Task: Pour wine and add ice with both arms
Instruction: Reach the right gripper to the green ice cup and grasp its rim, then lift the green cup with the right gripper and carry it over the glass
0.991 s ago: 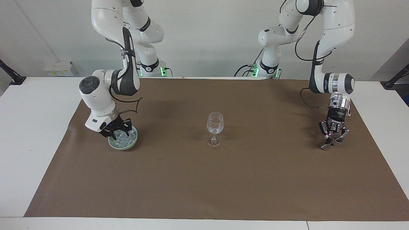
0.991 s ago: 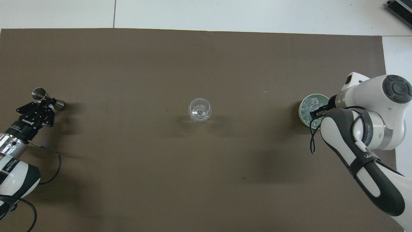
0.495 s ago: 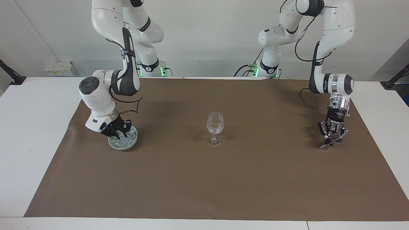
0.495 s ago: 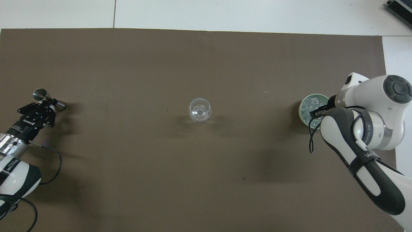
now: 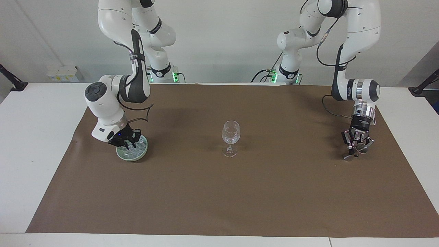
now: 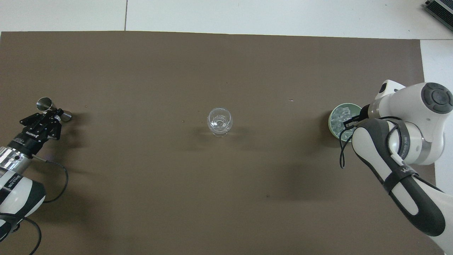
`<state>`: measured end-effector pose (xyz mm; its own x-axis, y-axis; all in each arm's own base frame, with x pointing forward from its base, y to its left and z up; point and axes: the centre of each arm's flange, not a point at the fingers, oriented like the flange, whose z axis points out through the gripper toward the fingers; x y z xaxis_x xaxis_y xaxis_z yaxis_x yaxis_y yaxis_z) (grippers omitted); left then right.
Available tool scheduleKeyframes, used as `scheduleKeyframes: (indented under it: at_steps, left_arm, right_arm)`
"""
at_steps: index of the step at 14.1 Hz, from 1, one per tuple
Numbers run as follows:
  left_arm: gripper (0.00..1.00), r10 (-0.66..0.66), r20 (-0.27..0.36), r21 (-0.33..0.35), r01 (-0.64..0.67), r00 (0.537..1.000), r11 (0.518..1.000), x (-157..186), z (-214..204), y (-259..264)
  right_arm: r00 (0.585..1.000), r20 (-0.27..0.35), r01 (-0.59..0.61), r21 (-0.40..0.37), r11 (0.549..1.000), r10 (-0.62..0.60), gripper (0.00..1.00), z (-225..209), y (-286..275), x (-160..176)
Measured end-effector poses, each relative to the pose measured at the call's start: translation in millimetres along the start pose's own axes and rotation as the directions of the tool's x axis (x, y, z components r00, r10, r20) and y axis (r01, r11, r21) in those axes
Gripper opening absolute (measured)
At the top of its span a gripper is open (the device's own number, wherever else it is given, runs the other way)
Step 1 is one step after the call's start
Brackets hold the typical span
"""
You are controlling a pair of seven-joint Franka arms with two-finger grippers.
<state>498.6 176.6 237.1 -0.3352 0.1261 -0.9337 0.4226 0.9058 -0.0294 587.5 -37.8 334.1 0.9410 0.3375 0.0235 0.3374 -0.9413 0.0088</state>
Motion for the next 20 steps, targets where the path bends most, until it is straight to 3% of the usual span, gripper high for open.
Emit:
scheduleKeyframes:
  at_steps: [5, 6, 8, 10, 14, 20]
  left_arm:
    - [0.37, 0.000, 0.000, 0.000, 0.000, 1.000, 1.000, -0.1, 0.1, 0.1]
    - [0.37, 0.000, 0.000, 0.000, 0.000, 1.000, 1.000, -0.1, 0.1, 0.1]
    - [0.51, 0.000, 0.000, 0.000, 0.000, 1.000, 1.000, -0.2, 0.1, 0.1]
    - [0.54, 0.000, 0.001, 0.000, 0.000, 1.000, 1.000, -0.5, 0.2, 0.3]
    - [0.98, 0.001, 0.005, 0.001, -0.001, 1.000, 1.000, -1.7, 0.7, 0.7]
    - [1.00, 0.007, 0.029, 0.008, -0.007, 1.000, 1.000, -8.2, 1.1, 2.1]
  right_arm:
    - [1.000, 0.011, -0.029, 0.013, 0.999, 0.029, 0.25, -23.1, -0.1, 3.3]
    - [0.998, 0.005, -0.057, 0.024, 0.998, 0.057, 0.25, -32.3, -2.3, 3.7]
    - [0.993, -0.014, -0.116, 0.048, 0.992, 0.117, 0.25, -54.4, -8.5, 3.8]
    - [0.983, -0.046, -0.174, 0.055, 0.983, 0.177, 0.25, -80.8, -14.8, 3.4]
    - [0.951, -0.084, -0.291, 0.076, 0.954, 0.297, 0.25, -142.2, -53.5, 11.9]
    - [0.885, -0.138, -0.430, 0.123, 0.895, 0.444, 0.25, -205.7, -130.8, 33.5]
